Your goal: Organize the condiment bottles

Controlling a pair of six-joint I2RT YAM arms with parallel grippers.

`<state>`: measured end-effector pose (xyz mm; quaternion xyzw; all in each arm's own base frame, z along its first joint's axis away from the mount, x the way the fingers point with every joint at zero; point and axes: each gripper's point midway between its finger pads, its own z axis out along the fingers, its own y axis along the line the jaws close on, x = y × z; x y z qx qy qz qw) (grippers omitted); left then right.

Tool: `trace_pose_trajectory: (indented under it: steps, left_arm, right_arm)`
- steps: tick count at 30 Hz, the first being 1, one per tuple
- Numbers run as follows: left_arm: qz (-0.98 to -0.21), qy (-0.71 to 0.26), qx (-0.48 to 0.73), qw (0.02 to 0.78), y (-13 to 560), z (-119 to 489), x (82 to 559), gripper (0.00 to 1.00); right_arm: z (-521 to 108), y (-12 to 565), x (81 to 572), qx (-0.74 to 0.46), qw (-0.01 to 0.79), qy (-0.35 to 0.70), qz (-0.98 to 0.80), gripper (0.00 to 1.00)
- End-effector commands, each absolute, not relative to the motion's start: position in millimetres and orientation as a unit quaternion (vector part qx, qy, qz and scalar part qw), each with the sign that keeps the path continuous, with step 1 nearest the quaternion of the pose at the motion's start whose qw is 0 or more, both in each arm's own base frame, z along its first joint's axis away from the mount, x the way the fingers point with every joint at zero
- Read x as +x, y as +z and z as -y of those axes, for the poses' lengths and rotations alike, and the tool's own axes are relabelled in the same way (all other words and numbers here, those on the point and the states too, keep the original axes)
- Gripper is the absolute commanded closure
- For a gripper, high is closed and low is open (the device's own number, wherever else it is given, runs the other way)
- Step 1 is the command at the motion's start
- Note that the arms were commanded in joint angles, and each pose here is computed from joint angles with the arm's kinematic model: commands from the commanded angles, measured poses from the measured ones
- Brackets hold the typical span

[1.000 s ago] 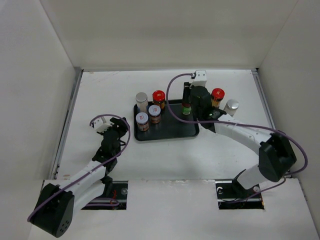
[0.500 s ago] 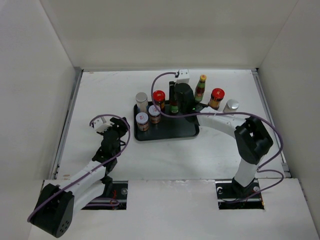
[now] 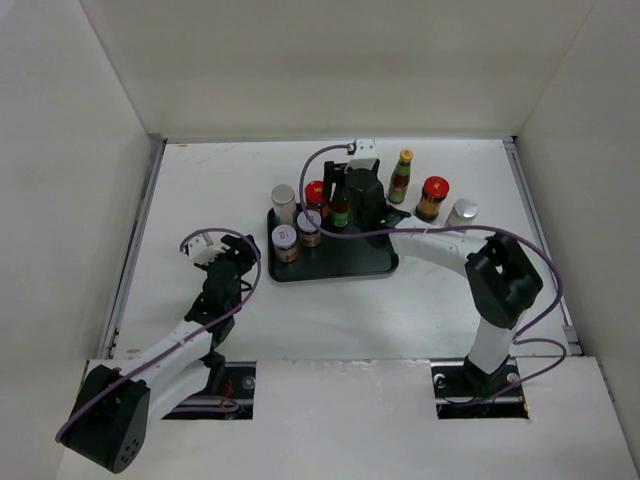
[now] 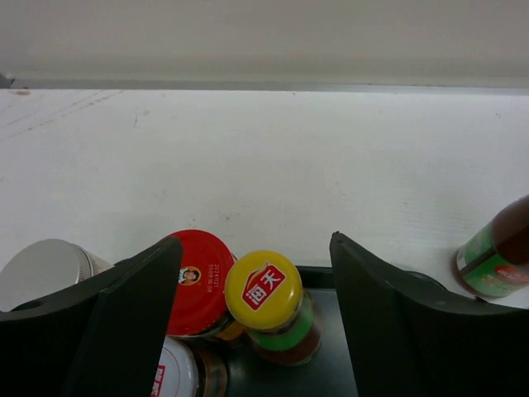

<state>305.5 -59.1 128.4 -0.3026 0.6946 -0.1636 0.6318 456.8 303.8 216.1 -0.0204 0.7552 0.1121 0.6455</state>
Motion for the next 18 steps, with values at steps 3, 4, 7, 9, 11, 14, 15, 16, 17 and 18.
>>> trace_pose_trajectory:
  steps: [3, 4, 7, 9, 11, 14, 15, 16, 17, 18]
  left_arm:
    - [-0.677, -0.185, -0.309, 0.642, 141, 62, 311, 0.4]
    - [-0.675, -0.187, -0.309, 0.643, 142, 62, 310, 0.4]
    - [-0.673, -0.186, -0.311, 0.645, 143, 61, 310, 0.4]
    - [-0.674, -0.187, -0.31, 0.644, 143, 61, 310, 0.4]
    - [-0.672, -0.188, -0.31, 0.645, 144, 61, 310, 0.4]
    - [-0.674, -0.187, -0.31, 0.644, 143, 61, 310, 0.39]
    - [-0.675, -0.188, -0.309, 0.643, 143, 62, 310, 0.39]
    - [-0.675, -0.188, -0.306, 0.644, 143, 62, 310, 0.39]
    - [-0.674, -0.187, -0.307, 0.645, 144, 62, 310, 0.39]
    - [-0.673, -0.187, -0.308, 0.646, 144, 61, 310, 0.39]
  right_arm:
    - [-287, 288, 439, 0.014, 0.692, 0.166, -0.702, 0.15]
    - [-278, 294, 437, 0.017, 0.696, 0.17, -0.698, 0.15]
    - [-240, 302, 440, 0.042, 0.698, 0.177, -0.693, 0.37]
    - [-210, 299, 449, 0.062, 0.693, 0.172, -0.698, 0.63]
    - [-175, 292, 457, 0.092, 0.678, 0.152, -0.713, 0.73]
    - [-134, 286, 471, 0.113, 0.666, 0.107, -0.73, 0.62]
    - [-123, 283, 476, 0.115, 0.662, 0.088, -0.736, 0.54]
    - [-115, 281, 481, 0.117, 0.658, 0.074, -0.74, 0.44]
    - [-109, 276, 487, 0.114, 0.652, 0.063, -0.747, 0.36]
    - [-107, 271, 491, 0.107, 0.645, 0.054, -0.755, 0.28]
